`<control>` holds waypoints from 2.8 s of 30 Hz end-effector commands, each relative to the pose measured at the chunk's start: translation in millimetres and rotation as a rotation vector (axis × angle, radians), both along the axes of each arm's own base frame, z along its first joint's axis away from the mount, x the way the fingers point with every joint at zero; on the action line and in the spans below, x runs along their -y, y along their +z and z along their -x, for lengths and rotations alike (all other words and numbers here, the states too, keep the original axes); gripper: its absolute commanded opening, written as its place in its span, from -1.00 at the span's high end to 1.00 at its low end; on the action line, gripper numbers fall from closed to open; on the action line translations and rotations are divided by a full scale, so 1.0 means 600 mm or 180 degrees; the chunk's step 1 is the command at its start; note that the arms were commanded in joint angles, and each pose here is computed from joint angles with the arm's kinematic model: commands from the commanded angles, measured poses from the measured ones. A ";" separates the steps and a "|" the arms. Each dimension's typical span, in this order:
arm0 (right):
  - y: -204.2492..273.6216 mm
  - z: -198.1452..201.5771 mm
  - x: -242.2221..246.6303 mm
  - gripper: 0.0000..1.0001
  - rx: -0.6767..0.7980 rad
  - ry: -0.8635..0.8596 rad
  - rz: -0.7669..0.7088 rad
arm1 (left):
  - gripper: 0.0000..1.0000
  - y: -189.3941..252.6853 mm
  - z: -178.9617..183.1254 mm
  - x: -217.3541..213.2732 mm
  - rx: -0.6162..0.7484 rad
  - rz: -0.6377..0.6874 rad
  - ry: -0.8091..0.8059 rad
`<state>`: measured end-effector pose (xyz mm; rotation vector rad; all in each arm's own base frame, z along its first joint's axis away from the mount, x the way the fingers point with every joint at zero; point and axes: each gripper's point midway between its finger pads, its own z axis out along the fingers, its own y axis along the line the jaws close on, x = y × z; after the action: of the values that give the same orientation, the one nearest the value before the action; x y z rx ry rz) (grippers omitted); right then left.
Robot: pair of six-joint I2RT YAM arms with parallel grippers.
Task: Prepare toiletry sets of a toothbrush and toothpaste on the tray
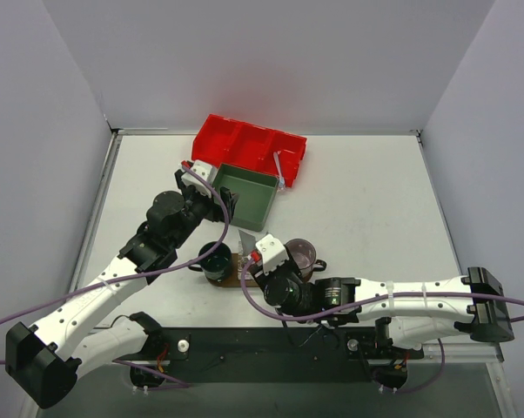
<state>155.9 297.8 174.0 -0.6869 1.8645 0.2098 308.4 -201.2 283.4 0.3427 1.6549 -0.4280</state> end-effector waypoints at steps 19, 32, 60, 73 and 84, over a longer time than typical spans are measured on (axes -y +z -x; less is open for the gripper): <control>0.093 0.003 0.028 -0.36 0.0104 -0.0039 -0.0507 | -0.81 0.025 -0.001 -0.001 0.0097 0.0114 0.0007; 0.141 -0.058 0.095 -0.21 -0.0269 -0.0217 -0.0830 | -0.81 0.026 -0.004 -0.006 0.0080 0.0159 0.0094; 0.023 -0.360 0.146 0.21 -0.2109 -0.0589 -0.1219 | -0.81 0.022 -0.010 -0.014 -0.0008 0.0109 0.0209; -0.083 -0.482 0.142 0.31 -0.2639 -0.0354 -0.1059 | -0.81 -0.002 -0.021 -0.003 -0.0103 -0.0068 0.0157; -0.141 -0.508 0.114 0.31 -0.2917 -0.0127 -0.1106 | -0.80 -0.015 -0.024 0.003 -0.0178 -0.0125 0.0118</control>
<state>457.1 216.6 73.3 -0.2307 2.6446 0.8372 318.4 -200.1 245.3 0.3371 1.7876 -0.3601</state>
